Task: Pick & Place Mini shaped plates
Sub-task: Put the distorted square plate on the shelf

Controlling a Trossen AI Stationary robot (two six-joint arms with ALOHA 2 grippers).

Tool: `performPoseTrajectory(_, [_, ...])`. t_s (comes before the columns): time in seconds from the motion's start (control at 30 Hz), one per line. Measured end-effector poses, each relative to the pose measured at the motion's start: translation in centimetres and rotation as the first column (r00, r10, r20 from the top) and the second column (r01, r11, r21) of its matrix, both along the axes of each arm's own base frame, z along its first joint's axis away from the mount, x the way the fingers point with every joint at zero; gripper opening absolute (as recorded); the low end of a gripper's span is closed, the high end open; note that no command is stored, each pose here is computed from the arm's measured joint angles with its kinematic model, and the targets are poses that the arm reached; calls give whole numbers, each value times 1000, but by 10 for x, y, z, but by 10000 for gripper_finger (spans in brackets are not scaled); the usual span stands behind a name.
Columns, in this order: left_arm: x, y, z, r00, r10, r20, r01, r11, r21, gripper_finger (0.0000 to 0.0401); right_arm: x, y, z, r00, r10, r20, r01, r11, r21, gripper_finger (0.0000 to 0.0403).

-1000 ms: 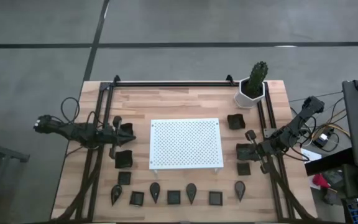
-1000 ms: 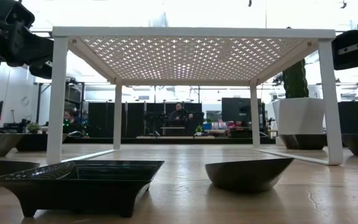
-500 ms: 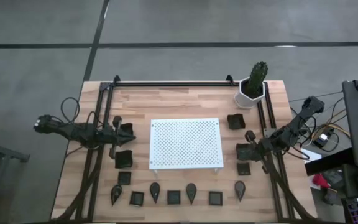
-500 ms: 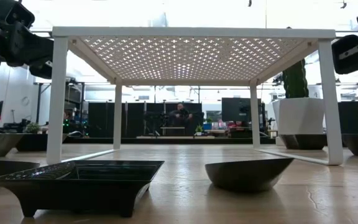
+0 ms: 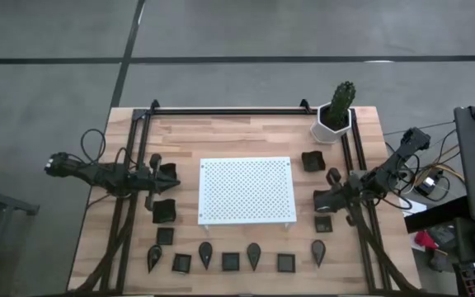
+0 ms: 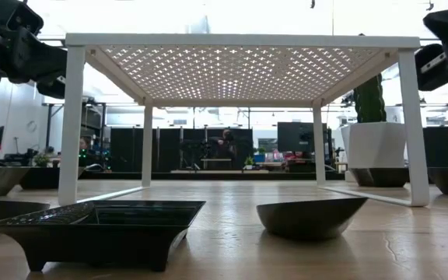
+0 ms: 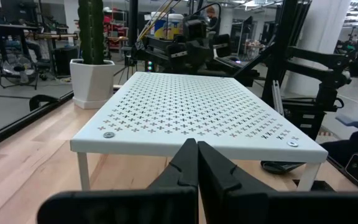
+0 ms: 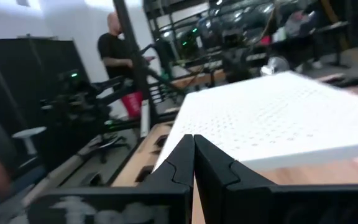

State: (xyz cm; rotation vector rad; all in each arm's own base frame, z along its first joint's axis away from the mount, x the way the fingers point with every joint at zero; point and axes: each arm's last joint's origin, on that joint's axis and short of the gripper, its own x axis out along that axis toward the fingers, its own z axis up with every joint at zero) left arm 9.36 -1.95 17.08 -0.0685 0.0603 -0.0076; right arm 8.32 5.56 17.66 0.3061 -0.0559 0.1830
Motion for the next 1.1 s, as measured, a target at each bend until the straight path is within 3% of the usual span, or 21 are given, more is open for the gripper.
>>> performPoseTrajectory(0.23, [0, 0, 0, 1000, 0, 0, 0, 1000, 0, 0, 1, -3, 1, 993, -121, -4, 122, 992, 22, 8])
performPoseTrajectory(0.47, [0, 0, 0, 1000, 0, 0, 0, 1000, 0, 0, 5, -4, -6, 952, -299, -59, 296, 954, -53, 11])
performPoseTrajectory(0.73, [0, 0, 0, 1000, 0, 0, 0, 1000, 0, 0, 12, -1, -5, 912, -391, -126, 391, 920, -28, 87])
performPoseTrajectory(0.93, [0, 0, 0, 1000, 0, 0, 0, 1000, 0, 0, 20, 6, 27, 902, -407, -146, 378, 907, -187, 122])
performPoseTrajectory(1.0, [0, 0, 0, 1000, 0, 0, 0, 1000, 0, 0, 21, 7, 37, 887, -418, -193, 364, 894, -261, 122])
performPoseTrajectory(1.1, [0, 0, 0, 1000, 0, 0, 0, 1000, 0, 0, 20, 4, 51, 840, -456, -294, 374, 879, -294, 119])
